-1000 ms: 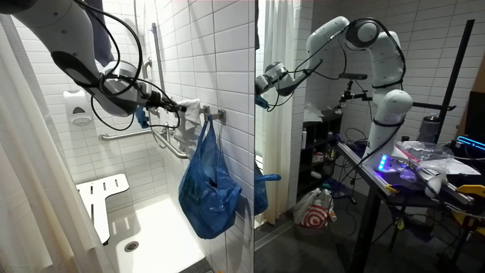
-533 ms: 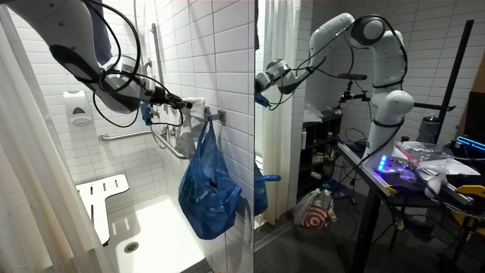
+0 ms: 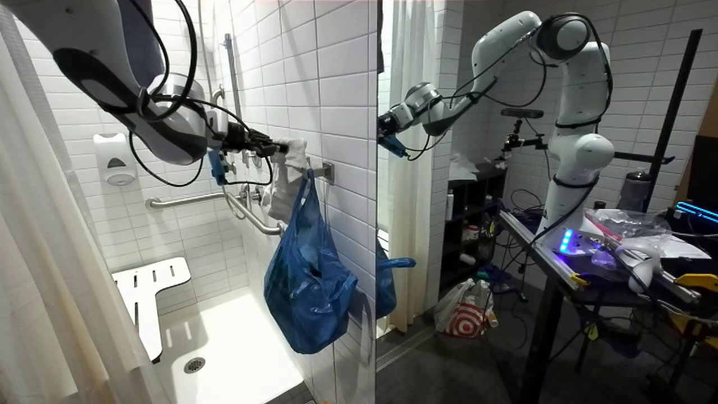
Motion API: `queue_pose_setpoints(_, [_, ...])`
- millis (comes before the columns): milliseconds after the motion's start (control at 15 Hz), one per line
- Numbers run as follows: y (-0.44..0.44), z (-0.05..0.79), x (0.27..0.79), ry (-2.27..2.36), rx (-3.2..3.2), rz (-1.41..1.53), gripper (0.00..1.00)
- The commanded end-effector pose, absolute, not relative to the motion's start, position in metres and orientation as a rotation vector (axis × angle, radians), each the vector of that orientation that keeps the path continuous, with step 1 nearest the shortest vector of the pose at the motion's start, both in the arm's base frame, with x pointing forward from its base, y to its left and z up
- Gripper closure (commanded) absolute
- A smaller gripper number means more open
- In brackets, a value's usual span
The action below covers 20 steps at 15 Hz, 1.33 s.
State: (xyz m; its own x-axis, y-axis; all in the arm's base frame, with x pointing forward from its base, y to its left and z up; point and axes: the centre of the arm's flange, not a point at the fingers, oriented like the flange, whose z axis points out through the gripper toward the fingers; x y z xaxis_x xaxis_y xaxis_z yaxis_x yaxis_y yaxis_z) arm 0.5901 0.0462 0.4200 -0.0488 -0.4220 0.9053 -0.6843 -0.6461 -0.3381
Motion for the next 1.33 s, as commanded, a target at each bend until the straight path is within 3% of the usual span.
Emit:
queue_pose_setpoints(0, [0.057, 0.422, 0.525, -1.116, 1.953, 1.919, 0.99])
queue_pose_setpoints(267, [0.068, 0.432, 0.497, -1.07, 1.916, 1.997, 0.99])
queue_pose_setpoints(800, [0.05, 0.471, 0.506, -1.606, 1.547, 1.871, 0.99])
queue_pose_setpoints(1267, [0.029, 0.514, 0.51, -1.807, 1.146, 1.812, 0.99])
